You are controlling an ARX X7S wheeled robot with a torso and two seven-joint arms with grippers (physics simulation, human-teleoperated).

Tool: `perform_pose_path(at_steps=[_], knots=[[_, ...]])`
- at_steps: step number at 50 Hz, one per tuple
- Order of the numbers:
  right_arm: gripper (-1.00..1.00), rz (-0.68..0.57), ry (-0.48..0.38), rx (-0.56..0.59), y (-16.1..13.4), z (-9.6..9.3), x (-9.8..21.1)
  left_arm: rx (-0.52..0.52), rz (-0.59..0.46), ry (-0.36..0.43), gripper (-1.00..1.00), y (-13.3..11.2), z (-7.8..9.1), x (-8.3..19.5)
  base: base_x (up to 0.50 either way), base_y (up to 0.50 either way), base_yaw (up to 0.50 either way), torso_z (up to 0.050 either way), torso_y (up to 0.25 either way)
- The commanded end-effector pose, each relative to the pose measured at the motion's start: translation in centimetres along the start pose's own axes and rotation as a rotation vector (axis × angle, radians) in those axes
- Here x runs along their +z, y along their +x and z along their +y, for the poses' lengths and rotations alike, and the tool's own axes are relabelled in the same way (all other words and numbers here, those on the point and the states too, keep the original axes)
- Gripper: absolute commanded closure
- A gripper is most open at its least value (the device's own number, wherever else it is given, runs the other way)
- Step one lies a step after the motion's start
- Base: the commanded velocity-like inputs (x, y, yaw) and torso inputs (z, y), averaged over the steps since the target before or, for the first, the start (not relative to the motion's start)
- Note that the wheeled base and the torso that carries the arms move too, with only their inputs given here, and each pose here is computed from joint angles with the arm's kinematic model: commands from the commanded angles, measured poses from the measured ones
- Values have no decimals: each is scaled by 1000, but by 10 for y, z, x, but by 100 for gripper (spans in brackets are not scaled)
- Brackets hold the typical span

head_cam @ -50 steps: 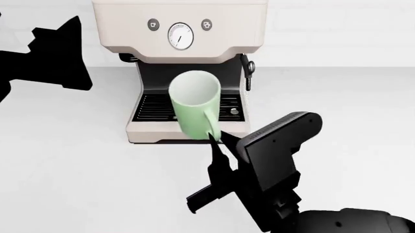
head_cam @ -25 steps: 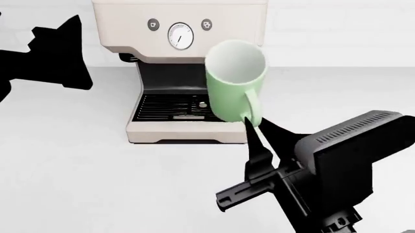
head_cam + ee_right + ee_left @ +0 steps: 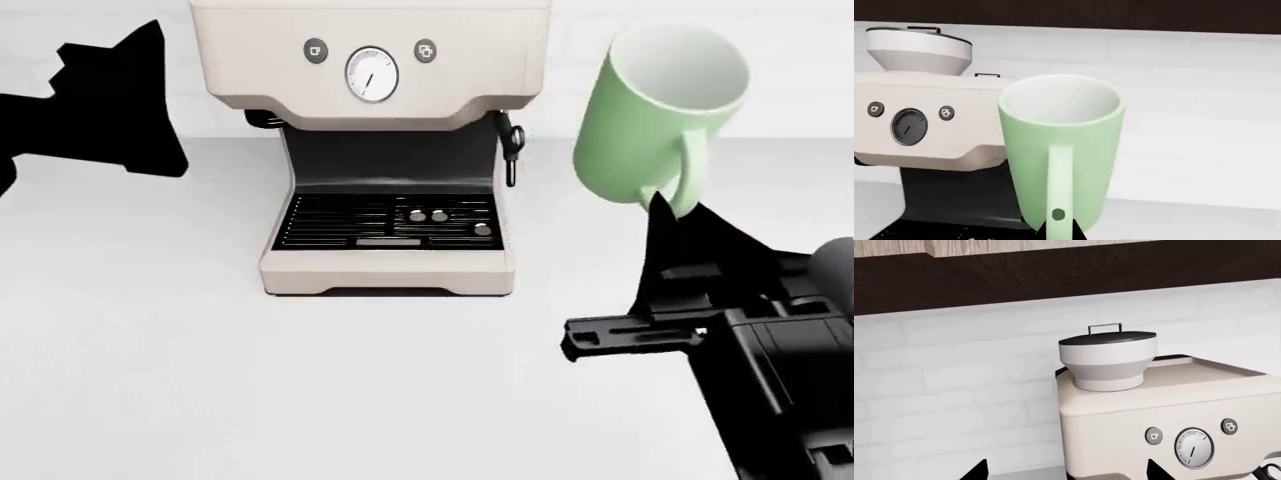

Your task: Pick the mug from under the coffee machine dispenser and place it on the counter.

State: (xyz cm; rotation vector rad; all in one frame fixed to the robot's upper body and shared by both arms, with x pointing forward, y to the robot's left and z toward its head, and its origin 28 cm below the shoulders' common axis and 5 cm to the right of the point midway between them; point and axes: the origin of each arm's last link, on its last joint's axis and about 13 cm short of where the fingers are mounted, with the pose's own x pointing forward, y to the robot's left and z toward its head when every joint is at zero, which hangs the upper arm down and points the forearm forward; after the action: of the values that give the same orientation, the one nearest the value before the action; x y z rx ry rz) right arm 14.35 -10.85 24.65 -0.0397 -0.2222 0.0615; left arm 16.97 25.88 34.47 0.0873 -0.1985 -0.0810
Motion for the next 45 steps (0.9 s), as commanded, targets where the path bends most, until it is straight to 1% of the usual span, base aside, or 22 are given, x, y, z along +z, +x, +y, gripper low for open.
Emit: perform_pose_path(at_steps=[1,7,10,15,25,35,45], knots=[[100,-35,14,-166,7,-13,3,0,-1,-2,-100,1,0,0,0,0,0,0,0],[100,-42,13,-228,14,-17,2,-2,0,-2,-100,1,0,0,0,0,0,0,0],[100,-40,6,-243,18,-17,1,-2,1,-2,-100,2,0,-1,0,0,0,0,0],[100,-44,-13,-307,25,-18,0,-3,2,-2,-100,2,-1,-2,0,0,0,0,0],[100,1,-37,-379,45,-29,-8,-9,-2,-5,-100,2,-1,-3,0,0,0,0,0],[100,37,-66,-370,63,-29,-14,-17,1,-9,-100,6,-2,-4,0,0,0,0,0],[100,99,-104,-306,89,-21,-22,-14,7,-10,-100,7,-1,-7,0,0,0,0,1]])
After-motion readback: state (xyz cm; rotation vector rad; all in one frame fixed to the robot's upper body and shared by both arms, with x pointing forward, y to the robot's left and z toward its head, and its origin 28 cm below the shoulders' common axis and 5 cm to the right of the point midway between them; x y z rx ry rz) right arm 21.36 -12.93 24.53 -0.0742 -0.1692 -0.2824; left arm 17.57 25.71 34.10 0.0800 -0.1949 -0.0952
